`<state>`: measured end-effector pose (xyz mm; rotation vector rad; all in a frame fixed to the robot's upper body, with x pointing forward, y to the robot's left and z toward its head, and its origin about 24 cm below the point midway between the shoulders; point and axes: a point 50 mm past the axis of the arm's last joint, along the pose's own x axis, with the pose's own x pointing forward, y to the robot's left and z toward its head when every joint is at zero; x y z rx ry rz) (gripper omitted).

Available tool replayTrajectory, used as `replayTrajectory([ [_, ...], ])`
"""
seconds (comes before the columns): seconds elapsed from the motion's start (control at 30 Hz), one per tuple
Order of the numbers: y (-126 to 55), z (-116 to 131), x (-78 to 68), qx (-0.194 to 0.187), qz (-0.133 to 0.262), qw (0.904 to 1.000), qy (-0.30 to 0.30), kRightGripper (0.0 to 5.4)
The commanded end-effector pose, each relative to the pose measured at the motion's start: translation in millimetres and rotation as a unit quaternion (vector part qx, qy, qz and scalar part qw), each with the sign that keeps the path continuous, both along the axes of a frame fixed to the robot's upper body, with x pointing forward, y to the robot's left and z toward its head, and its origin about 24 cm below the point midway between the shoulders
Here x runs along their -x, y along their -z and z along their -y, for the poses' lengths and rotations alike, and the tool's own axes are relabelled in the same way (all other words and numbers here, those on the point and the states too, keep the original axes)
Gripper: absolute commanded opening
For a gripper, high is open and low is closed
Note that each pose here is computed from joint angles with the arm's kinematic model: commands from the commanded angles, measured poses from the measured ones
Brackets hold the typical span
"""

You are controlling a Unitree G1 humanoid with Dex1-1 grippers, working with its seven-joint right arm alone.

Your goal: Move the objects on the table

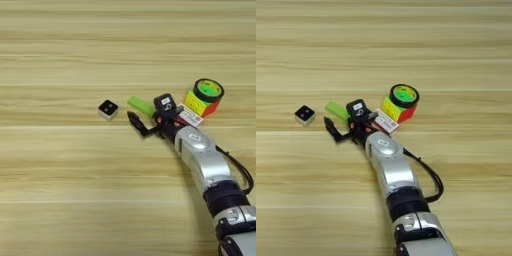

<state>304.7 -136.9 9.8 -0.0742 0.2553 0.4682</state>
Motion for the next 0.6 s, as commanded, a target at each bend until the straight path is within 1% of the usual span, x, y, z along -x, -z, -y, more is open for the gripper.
replayTrajectory([
  [0.03,-34.5,-1.8,-20.6,0.000,0.070,0.9976,-0.002,5.36],
  [0.2,-30.3,-2.2,-19.5,0.000,0.058,0.9983,-0.006,5.36],
  [0.33,-28.4,-1.4,-19.5,0.002,0.053,0.9986,-0.007,4.84],
  [0.4,-26.7,-0.8,-19.9,0.001,0.048,0.9988,-0.006,4.43],
  [0.6,-25.0,0.3,-20.3,-0.002,0.041,0.9991,-0.006,3.71],
])
